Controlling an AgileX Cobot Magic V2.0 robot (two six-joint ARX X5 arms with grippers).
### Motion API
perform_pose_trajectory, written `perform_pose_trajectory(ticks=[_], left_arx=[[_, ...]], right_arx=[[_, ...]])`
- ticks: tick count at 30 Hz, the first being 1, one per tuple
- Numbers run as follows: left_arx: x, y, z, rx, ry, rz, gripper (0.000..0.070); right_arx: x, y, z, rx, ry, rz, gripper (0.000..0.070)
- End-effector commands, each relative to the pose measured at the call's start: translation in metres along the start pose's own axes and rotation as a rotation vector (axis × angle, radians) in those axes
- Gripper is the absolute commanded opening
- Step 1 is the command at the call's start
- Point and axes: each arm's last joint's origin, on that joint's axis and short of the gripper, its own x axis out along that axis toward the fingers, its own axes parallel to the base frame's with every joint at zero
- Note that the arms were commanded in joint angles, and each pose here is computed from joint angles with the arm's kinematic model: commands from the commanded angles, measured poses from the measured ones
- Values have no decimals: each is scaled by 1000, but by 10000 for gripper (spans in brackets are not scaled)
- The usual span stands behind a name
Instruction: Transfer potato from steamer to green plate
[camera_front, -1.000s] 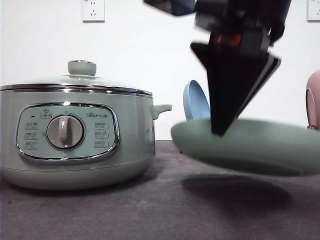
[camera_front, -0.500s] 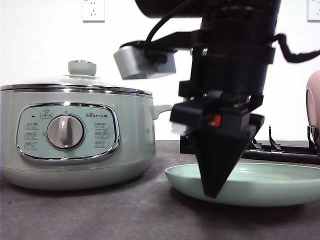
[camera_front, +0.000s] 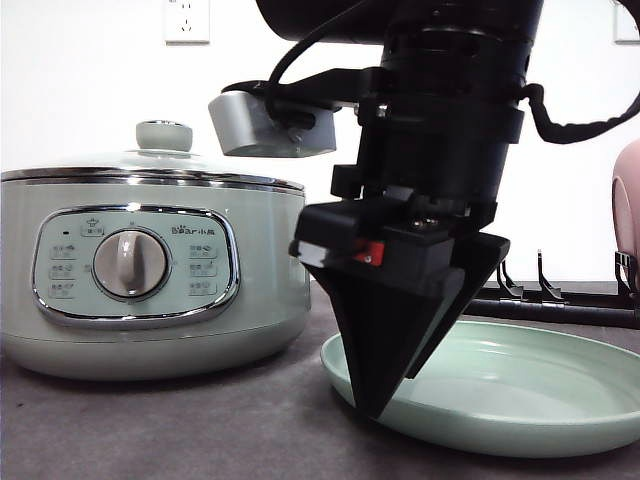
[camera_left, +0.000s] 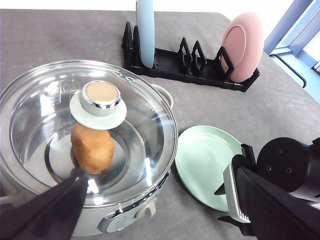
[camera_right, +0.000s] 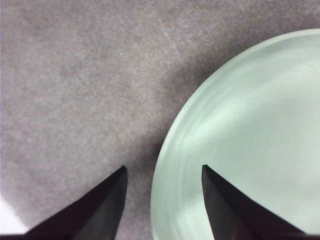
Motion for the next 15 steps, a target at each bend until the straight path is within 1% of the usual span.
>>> perform_pose_trajectory(ticks=[1,5,8,13,15], left_arx=[[-3,-3,6,29,-24,-8,606],[-3,-3,6,29,-24,-8,606],[-3,-3,6,29,-24,-8,606],[-3,-3,6,28,-24,-7,606],[-3,-3,6,28,-24,-8,606]], right_arx=[[-13,0,5,18,-56,0,297],[-43,-6,8,38,-158,4,297],[-72,-14,10,60,-251,12,297],[-120,-31,9,107,-408,48,297],[-139,-39,8,126,-475,79,297]])
